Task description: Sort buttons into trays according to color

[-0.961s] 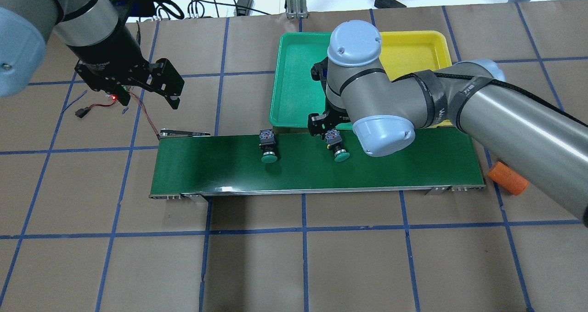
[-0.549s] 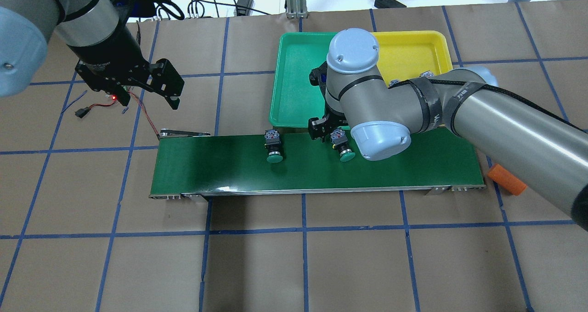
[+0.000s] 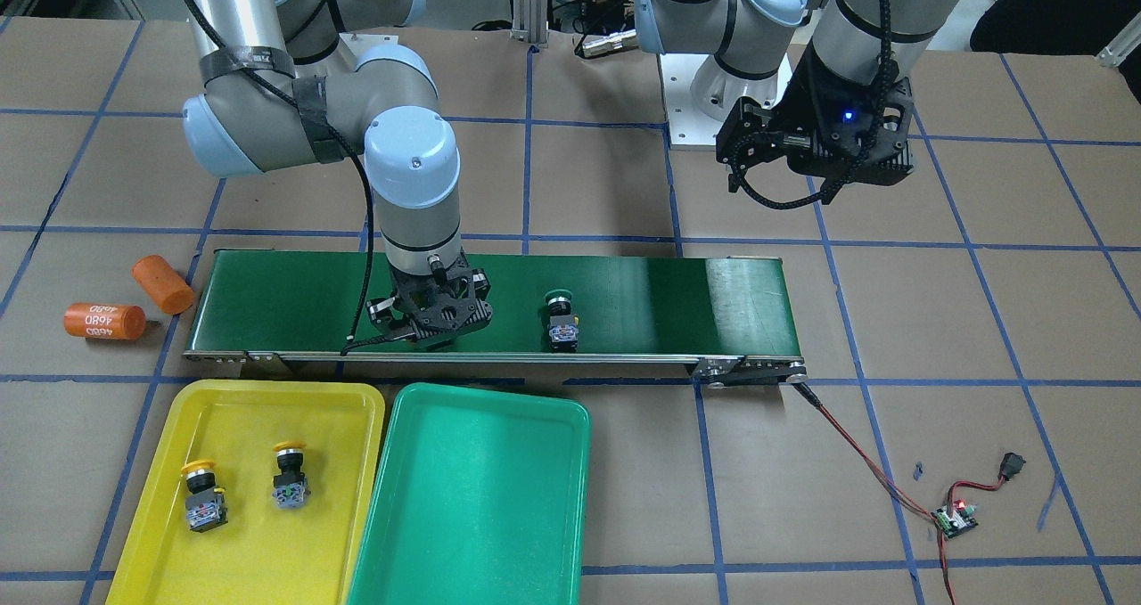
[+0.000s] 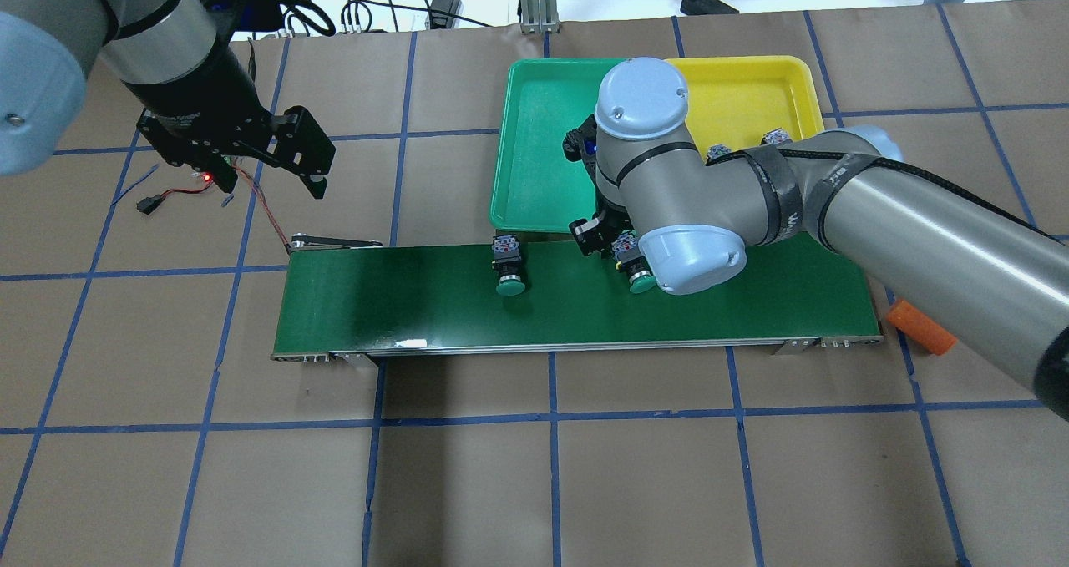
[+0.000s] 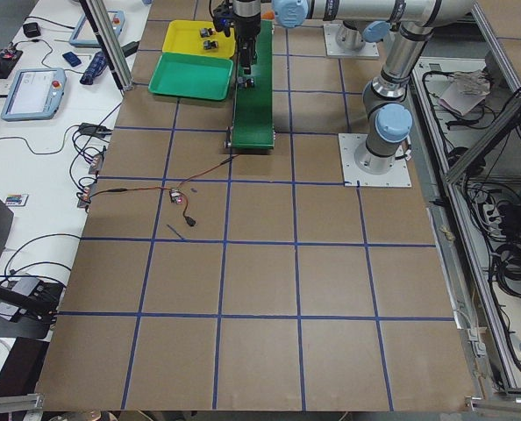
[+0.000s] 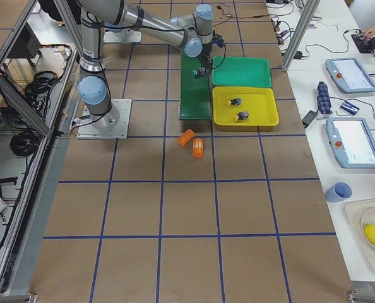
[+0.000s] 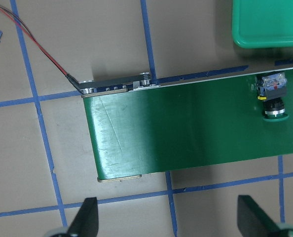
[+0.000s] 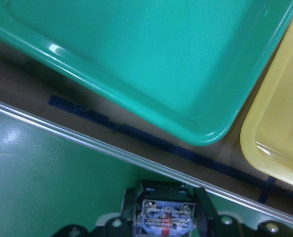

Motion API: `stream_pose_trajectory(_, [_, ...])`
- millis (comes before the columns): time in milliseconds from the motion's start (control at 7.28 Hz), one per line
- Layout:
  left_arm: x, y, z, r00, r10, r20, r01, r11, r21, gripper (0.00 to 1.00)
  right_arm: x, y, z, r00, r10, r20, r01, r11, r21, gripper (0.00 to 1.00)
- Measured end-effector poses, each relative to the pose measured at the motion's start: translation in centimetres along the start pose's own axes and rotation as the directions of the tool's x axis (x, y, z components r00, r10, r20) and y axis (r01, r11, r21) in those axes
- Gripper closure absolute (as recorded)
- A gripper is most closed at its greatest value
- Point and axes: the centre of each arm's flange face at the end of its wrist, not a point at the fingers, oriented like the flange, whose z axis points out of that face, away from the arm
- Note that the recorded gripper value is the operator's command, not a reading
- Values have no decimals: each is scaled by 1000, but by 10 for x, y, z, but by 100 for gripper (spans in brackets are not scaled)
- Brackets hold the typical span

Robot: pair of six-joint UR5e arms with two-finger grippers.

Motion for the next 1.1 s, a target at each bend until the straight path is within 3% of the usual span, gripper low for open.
stream_pose_trajectory(275, [0, 1, -1, 1000, 0, 0, 0, 1000, 3, 0, 6, -1, -5, 1000, -19, -21, 19, 1000, -6, 100])
stream_pose_trajectory(549, [0, 2, -2, 1000, 0, -1, 0, 1000, 5, 0, 11, -14, -24, 999, -18, -29, 18, 1000, 22, 100])
stream_pose_trajectory(961, [0, 2, -3, 1000, 1, 0, -1, 1000, 6, 0, 29, -71, -76, 999, -15, -33, 18, 996, 83, 100])
stream_pose_trajectory(1098, [1, 2, -3, 1000, 1, -1, -1, 1000, 7, 0, 37, -97, -79, 999, -27, -36, 31, 994, 102, 100])
